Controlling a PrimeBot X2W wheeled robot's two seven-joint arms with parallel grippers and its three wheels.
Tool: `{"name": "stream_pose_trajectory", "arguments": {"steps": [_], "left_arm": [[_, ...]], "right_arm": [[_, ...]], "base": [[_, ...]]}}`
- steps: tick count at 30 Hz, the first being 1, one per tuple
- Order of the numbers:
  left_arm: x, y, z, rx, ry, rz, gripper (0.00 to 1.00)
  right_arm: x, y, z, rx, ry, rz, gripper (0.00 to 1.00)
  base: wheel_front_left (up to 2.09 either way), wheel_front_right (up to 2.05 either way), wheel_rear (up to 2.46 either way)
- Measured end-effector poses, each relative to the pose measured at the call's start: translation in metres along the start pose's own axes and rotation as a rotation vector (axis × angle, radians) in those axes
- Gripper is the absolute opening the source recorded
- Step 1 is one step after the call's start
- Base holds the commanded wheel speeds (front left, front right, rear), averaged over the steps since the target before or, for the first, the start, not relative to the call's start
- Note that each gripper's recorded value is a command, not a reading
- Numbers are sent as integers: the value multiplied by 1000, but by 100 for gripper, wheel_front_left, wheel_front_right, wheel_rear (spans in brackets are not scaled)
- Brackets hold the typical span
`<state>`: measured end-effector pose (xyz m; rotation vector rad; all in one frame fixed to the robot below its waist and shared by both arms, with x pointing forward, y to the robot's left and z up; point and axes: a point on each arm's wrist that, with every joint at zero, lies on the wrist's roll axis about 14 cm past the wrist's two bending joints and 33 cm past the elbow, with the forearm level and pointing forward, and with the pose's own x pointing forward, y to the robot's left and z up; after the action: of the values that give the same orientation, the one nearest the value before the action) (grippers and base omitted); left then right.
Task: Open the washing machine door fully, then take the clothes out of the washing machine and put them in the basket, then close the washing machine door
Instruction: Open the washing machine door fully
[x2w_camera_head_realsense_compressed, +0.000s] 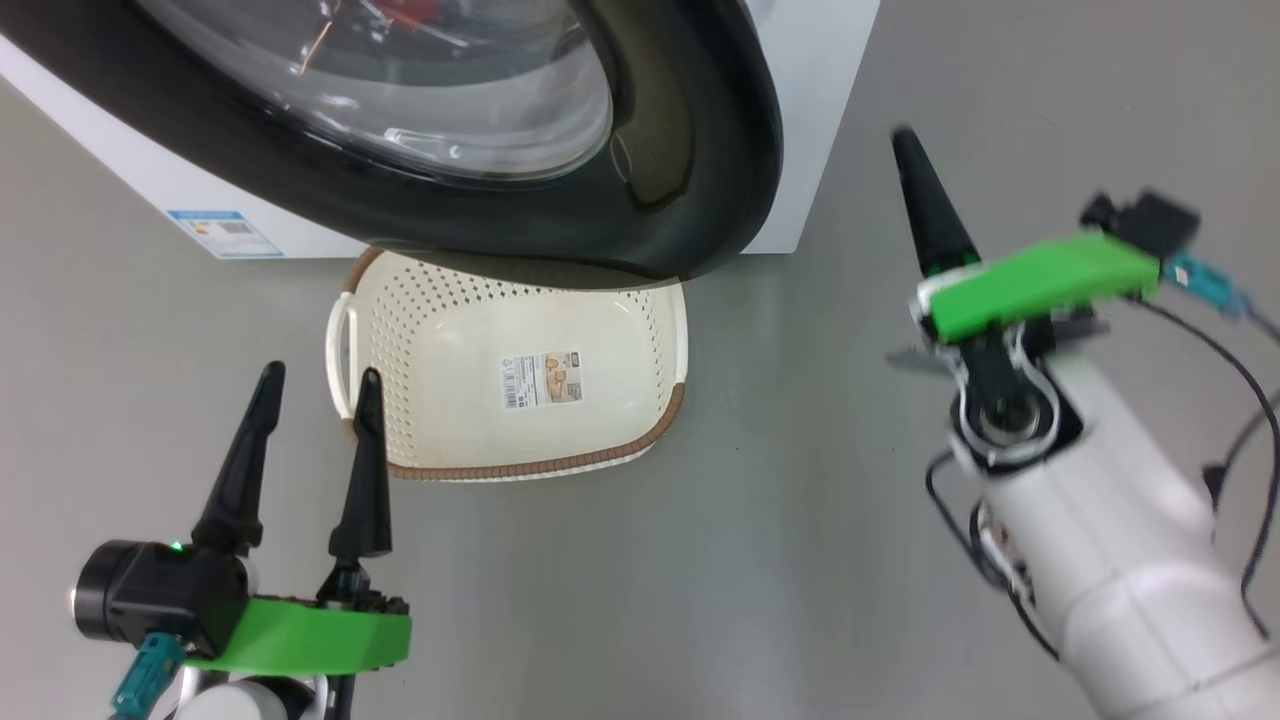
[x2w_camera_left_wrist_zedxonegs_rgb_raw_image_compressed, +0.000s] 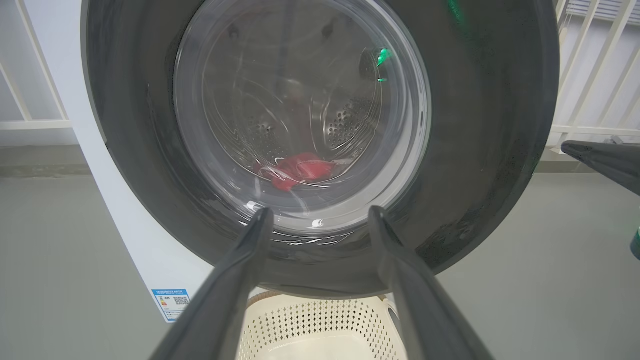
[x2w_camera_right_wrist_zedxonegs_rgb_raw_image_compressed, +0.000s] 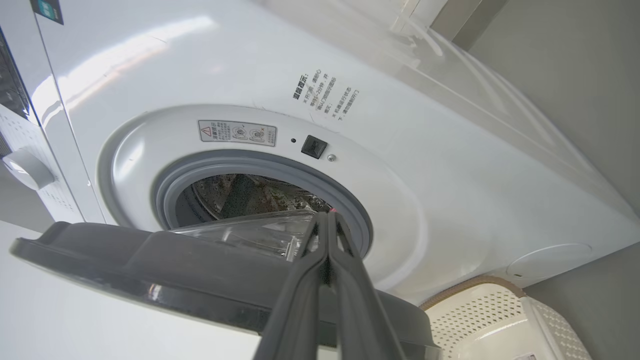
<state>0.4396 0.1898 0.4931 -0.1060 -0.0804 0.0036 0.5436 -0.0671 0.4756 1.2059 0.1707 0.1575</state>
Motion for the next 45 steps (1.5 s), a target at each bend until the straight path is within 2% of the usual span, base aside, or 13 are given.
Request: {"name": "stream_pose_trajectory", "arguments": {"steps": [5,11,15,17,21,25,33,45], "left_arm": [[-1,3,-2,3,8,8,100],[-3,6,-5,6,18,15,100],[-5,7,-8,1,28,20,100],[-7,9,-9,3,32,25,100],[-8,9,-11,4,42,27,100],[-10,10,-12,4,46,28,100],[-14,12,-6,-2,36,43,100],[-40,26,15,0,-1,97,100]], "right_arm": [[27,33,-13,190,145,53,0],[45,59,-30,345,348,91,0],[51,77,-41,368,492,124,0],[50,84,-51,349,589,135,0],[49,92,-57,304,678,151,0],[47,92,-63,237,713,148,0],[28,104,-81,188,809,182,0],[-22,101,-118,183,943,167,0]], "base": [[0,0,0],[0,0,0],[0,0,0],[0,0,0],[0,0,0],[0,0,0],[0,0,0],[0,0,0]]}}
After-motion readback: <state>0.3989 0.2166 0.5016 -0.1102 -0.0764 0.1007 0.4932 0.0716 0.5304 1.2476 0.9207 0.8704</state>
